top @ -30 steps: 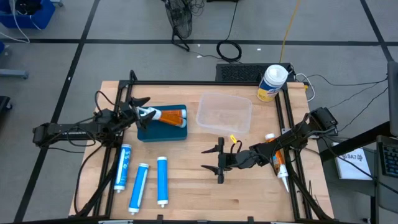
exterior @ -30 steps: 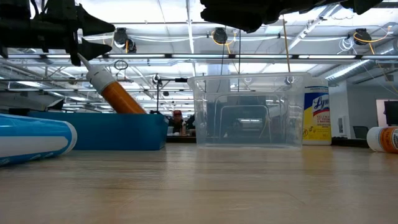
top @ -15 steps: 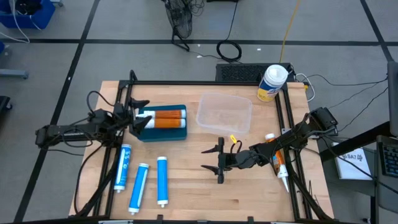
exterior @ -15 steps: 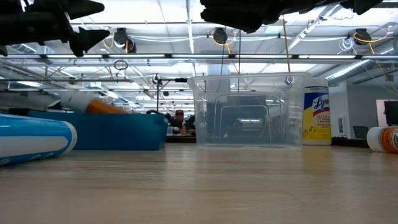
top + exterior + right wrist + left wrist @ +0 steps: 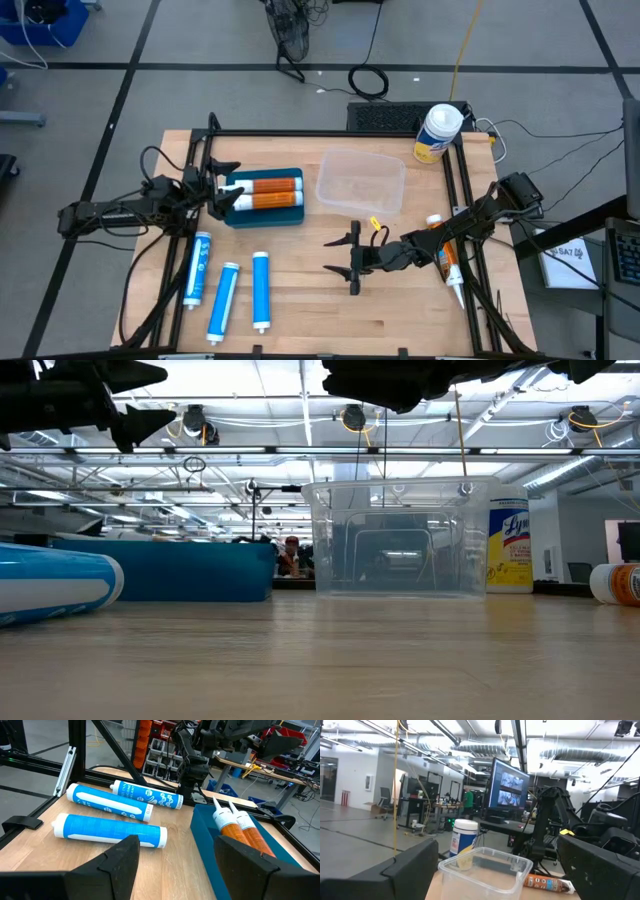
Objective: Pick & place silicon tubes, Sealant and Lysol wipes
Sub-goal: Put the orange sealant into the transparent bin
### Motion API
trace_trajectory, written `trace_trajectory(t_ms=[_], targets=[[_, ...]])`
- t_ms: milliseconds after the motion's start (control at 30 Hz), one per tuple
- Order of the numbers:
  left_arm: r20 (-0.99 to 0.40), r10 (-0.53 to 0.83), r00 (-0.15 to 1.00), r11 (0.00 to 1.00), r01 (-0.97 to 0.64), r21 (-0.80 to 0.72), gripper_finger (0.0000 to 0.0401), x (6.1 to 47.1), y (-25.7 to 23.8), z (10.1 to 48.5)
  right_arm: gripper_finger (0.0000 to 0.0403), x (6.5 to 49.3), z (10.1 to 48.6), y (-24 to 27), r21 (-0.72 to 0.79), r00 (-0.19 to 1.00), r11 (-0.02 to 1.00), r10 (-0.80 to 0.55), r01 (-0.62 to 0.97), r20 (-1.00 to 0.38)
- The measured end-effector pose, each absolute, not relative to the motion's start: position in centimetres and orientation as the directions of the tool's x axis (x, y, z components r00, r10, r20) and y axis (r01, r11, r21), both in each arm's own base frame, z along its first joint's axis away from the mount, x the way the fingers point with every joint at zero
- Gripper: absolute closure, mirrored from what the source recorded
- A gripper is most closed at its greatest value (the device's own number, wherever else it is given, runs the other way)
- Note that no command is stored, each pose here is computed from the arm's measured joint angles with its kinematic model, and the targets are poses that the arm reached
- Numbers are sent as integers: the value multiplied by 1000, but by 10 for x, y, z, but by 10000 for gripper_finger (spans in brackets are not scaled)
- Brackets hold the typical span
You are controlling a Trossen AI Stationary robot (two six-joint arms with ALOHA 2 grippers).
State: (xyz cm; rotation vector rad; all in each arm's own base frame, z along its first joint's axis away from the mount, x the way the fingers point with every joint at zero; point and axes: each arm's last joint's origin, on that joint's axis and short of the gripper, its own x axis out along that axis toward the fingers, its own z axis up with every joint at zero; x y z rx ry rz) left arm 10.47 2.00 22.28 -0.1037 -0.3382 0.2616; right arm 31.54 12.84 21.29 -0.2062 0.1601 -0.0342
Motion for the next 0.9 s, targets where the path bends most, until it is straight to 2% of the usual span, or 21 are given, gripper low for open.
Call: trace_trajectory(t_ms=[267,433,600,733,900], targets=[[305,271,913,961,-238,-143,4,105,20,222,165,315,211,129,-196,983,980,-50,15,-177],[282,272,920,960,-241,-141,4,106,20,220,165,305,207,131,-109,954,994,-47,16,-297],[240,289,927,956,-266,-125,4,107,21,216,165,282,214,125,21,889,996,-67,86,-453],[227,302,926,952,-278,-130,4,107,21,214,165,256,215,111,133,778,951,-143,280,-611],[228,302,926,951,-276,-140,4,107,21,214,165,212,206,96,164,471,789,-174,592,-865]])
